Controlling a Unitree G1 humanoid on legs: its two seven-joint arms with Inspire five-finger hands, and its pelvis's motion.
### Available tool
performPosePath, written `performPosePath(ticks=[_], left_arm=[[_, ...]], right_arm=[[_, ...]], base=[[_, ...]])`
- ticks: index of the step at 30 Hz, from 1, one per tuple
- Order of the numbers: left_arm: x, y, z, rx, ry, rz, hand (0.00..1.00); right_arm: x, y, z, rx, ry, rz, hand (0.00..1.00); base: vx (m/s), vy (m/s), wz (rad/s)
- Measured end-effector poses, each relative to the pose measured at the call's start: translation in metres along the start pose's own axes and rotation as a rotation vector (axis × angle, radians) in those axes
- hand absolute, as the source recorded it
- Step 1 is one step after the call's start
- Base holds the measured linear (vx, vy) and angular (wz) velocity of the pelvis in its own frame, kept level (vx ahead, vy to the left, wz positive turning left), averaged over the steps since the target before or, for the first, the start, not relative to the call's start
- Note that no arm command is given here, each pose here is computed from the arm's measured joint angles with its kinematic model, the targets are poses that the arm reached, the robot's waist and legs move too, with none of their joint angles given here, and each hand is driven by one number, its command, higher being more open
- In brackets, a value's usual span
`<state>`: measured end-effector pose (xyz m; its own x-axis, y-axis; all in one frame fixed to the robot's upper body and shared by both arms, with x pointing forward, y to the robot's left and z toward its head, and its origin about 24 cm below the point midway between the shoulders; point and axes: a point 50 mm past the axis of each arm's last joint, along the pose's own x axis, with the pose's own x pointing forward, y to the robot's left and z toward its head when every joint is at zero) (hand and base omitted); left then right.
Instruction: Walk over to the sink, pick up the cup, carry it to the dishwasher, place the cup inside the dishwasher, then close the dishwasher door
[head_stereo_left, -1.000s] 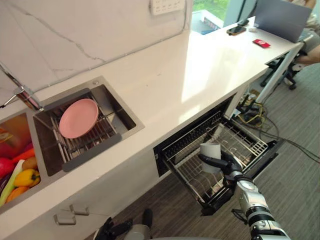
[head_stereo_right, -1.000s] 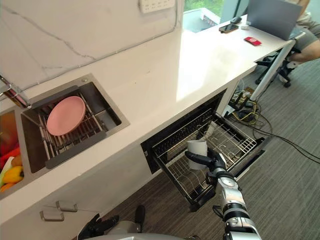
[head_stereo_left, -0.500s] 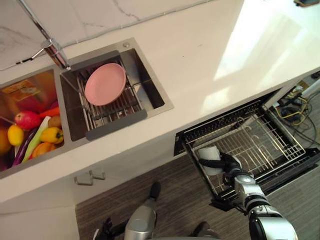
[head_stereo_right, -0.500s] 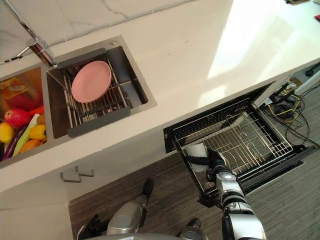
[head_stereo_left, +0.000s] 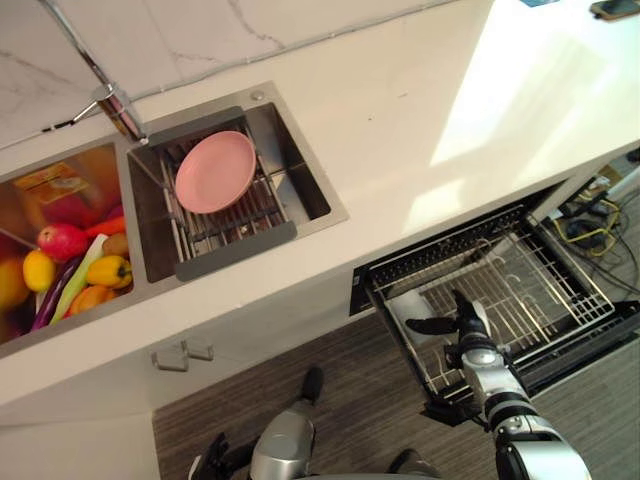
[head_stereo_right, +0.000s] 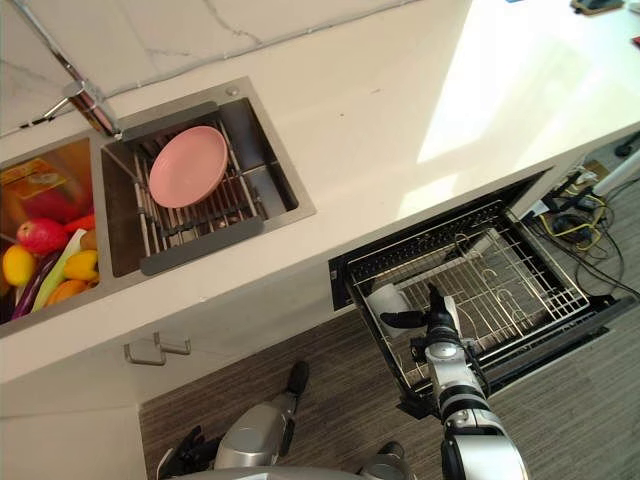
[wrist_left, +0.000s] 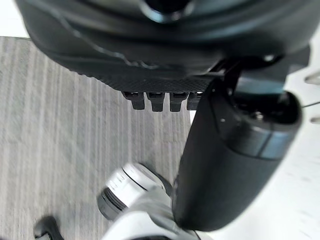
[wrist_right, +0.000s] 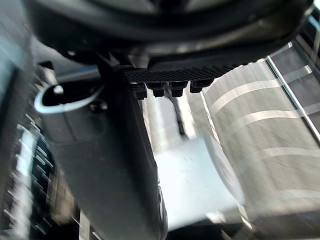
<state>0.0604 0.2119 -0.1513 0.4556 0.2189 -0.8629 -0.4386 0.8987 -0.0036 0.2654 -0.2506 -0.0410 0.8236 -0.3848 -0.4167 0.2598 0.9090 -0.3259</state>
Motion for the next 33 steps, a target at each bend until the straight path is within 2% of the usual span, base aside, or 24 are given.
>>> performPosePath(ticks=[1, 3, 4, 7, 9, 10, 13, 17, 19, 24, 29, 33], left_arm=[[0.000, 0.000, 0.000, -0.004, 0.001, 0.001, 1.00], [-0.002, 0.006, -0.004, -0.051, 0.008, 0.026, 1.00], [-0.002, 0.006, -0.005, -0.057, 0.009, 0.030, 1.00], [-0.003, 0.014, -0.009, -0.093, 0.029, 0.075, 1.00], [-0.003, 0.016, -0.009, -0.099, 0.033, 0.091, 1.00], [-0.002, 0.015, -0.008, -0.105, 0.032, 0.097, 1.00], [-0.002, 0.012, -0.010, -0.142, 0.039, 0.098, 1.00], [-0.003, 0.013, -0.018, -0.167, 0.072, 0.124, 1.00], [-0.004, 0.014, -0.021, -0.181, 0.086, 0.146, 1.00], [-0.005, 0.017, -0.024, -0.173, 0.116, 0.201, 1.00], [-0.004, 0.014, -0.022, -0.089, 0.113, 0.199, 1.00], [-0.003, 0.015, -0.021, -0.013, 0.128, 0.177, 1.00]], right_arm=[[-0.001, 0.000, 0.000, 0.022, -0.004, -0.005, 1.00], [-0.017, 0.004, 0.001, 0.265, -0.048, -0.019, 1.00], [-0.019, 0.006, 0.002, 0.290, -0.053, -0.014, 1.00], [-0.045, 0.026, 0.009, 0.545, -0.133, 0.080, 1.00], [-0.058, 0.036, 0.022, 0.684, -0.218, 0.175, 1.00], [-0.067, 0.039, 0.039, 0.776, -0.318, 0.270, 1.00], [-0.080, 0.034, 0.072, 0.879, -0.529, 0.458, 1.00], [-0.095, 0.027, 0.102, 0.873, -0.747, 0.621, 1.00], [-0.099, 0.024, 0.109, 0.840, -0.798, 0.662, 1.00], [-0.109, 0.036, 0.118, 0.817, -0.812, 0.752, 1.00], [-0.111, 0.032, 0.125, 0.759, -0.820, 0.720, 1.00], [-0.119, 0.050, 0.138, 0.751, -0.839, 0.808, 1.00]], base=[[-0.01, -0.008, -0.37], [0.02, -0.021, -0.44], [0.05, -0.031, -0.55], [0.07, -0.050, -0.61], [0.06, -0.047, -0.64], [0.01, -0.042, -0.67], [-0.02, -0.049, -0.51], [-0.04, -0.055, -0.23], [-0.06, -0.039, -0.04], [-0.05, -0.016, 0.32], [-0.01, 0.078, 0.98], [0.04, 0.188, 0.12]])
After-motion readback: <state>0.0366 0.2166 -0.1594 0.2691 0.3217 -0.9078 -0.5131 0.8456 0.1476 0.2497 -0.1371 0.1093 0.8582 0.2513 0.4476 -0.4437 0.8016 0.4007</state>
